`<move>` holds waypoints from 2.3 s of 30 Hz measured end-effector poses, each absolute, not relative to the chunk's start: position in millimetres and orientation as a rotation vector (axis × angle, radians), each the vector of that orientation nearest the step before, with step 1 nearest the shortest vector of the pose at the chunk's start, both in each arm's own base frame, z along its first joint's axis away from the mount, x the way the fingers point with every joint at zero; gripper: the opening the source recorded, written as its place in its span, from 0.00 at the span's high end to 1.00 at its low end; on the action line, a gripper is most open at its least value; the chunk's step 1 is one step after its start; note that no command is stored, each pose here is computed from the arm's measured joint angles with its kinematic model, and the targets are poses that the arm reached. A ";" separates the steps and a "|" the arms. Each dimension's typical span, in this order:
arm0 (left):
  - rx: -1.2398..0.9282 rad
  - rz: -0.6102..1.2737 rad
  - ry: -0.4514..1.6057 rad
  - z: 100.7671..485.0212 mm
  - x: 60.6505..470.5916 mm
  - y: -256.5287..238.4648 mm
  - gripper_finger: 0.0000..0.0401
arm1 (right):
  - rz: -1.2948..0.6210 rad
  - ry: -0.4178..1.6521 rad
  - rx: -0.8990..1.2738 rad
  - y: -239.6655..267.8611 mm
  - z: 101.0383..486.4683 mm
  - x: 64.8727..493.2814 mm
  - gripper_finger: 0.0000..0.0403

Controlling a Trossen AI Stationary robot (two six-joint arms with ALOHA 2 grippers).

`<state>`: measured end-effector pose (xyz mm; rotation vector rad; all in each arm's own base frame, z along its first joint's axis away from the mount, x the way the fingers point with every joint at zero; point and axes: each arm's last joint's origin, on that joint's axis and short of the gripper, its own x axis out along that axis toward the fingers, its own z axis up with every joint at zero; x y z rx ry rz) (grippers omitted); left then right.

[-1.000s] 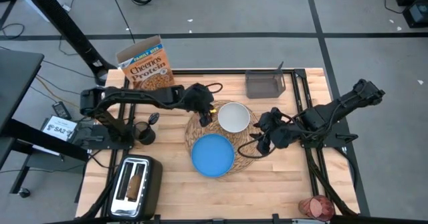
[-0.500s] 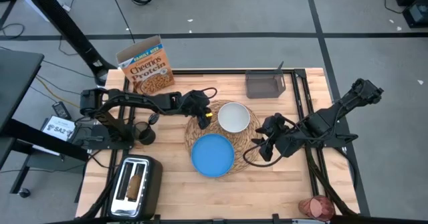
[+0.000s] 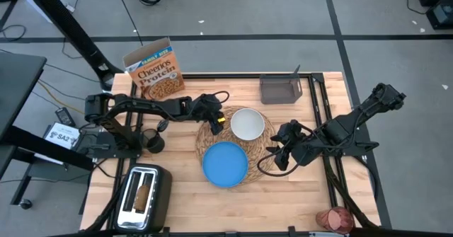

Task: Arrange a breakfast setting
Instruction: Put the apple on the brown placemat, then put the black spoon on the brown placemat beside the white bowl

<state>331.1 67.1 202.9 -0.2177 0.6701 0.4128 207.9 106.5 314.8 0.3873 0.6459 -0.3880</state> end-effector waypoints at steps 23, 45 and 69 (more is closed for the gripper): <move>-0.207 0.429 0.693 189.4 338.0 62.7 0.89 | -0.355 0.665 0.413 107.9 314.9 208.3 0.47; -0.176 0.416 0.711 199.5 330.5 61.1 0.60 | -0.337 0.670 0.425 108.8 315.3 208.9 0.47; -0.233 0.336 0.751 261.8 317.3 50.9 0.59 | -0.344 0.667 0.443 108.9 315.5 209.0 0.47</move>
